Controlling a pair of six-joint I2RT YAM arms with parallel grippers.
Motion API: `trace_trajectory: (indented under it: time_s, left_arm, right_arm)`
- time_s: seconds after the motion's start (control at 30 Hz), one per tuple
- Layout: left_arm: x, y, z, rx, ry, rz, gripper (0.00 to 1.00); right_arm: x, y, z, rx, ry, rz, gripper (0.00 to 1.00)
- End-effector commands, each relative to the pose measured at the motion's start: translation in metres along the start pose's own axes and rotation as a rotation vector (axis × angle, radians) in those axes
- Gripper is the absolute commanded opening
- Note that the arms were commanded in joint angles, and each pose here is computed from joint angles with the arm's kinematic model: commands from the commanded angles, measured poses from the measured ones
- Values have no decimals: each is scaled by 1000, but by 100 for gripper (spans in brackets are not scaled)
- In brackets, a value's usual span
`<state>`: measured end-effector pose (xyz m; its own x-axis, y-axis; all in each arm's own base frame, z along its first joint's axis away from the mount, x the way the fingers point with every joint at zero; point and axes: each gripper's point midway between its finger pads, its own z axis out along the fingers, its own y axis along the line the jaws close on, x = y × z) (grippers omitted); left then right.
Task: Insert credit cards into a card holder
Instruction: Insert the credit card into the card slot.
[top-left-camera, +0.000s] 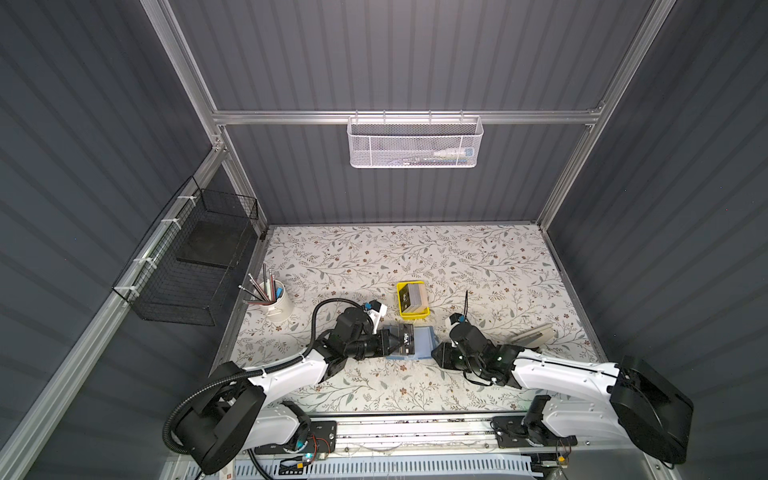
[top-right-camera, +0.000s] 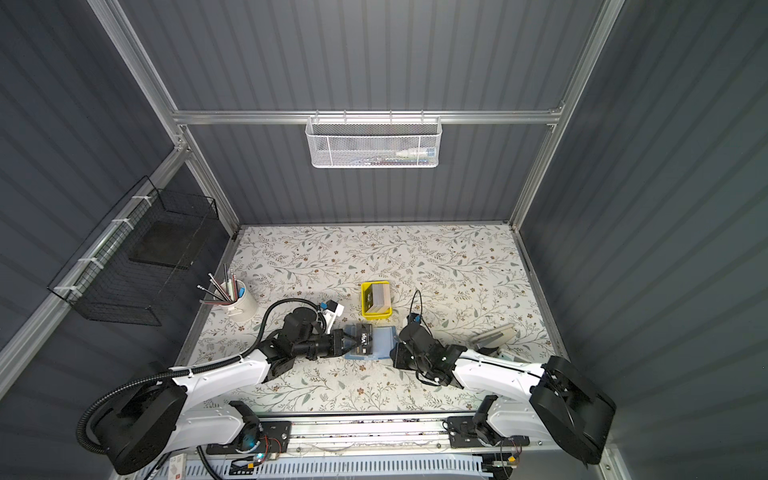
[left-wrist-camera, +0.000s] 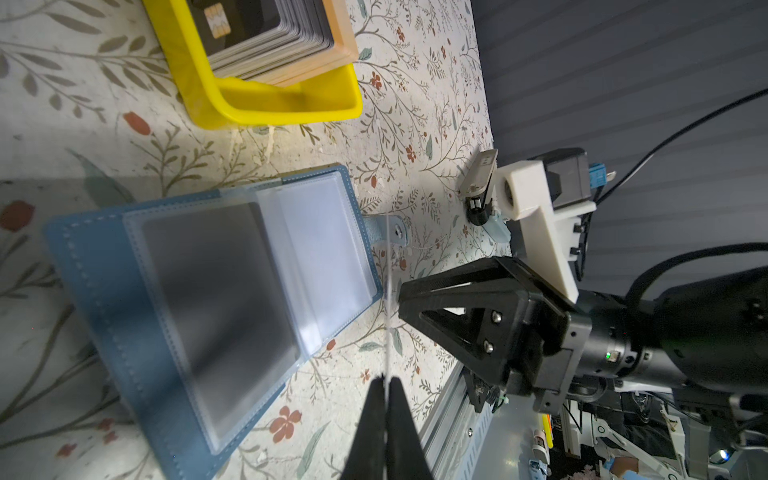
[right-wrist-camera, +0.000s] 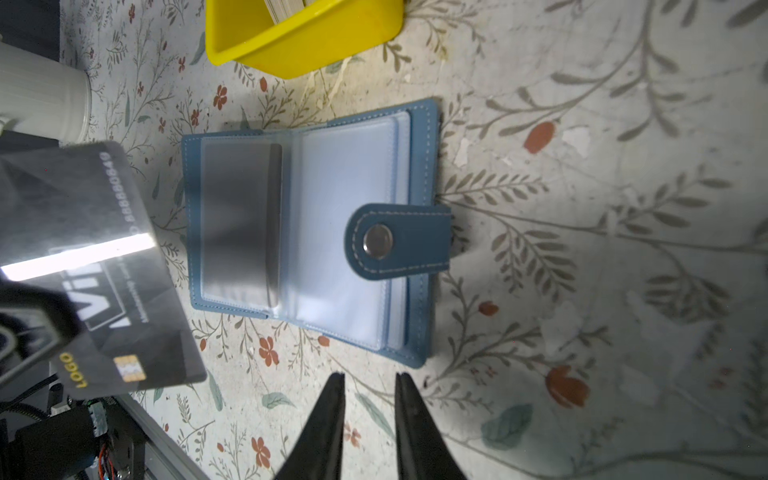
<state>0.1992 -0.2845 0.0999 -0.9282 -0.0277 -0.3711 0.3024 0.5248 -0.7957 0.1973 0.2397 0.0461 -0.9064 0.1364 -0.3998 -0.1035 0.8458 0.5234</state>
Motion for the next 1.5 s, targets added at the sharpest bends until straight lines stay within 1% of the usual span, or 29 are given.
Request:
trace_trajectory:
  time_s: [0.0, 0.3, 0.63, 0.8, 1.03, 1.27, 1.47]
  left_arm:
    - [4, 8, 1, -20, 18, 7, 0]
    - [-1, 17, 7, -53, 14, -23, 0]
    - [-3, 22, 12, -81, 29, -37, 0]
    - [-5, 23, 12, -84, 17, -45, 0]
    - [-8, 23, 12, -86, 6, -45, 0]
    - [-8, 23, 18, -81, 31, -55, 0]
    - [-10, 28, 20, -111, 24, -66, 0]
  right_arm:
    - [-4, -4, 1, 46, -2, 3, 25]
    - [-13, -15, 5, 73, 3, 33, 24]
    - [-17, -12, 13, 63, 22, 27, 17]
    - [-16, -14, 18, 74, 32, 30, 15]
    - [-14, -18, 21, 90, 41, 30, 14]
    - [-13, -22, 22, 112, 45, 22, 13]
    - [-12, -23, 23, 115, 49, 19, 13]
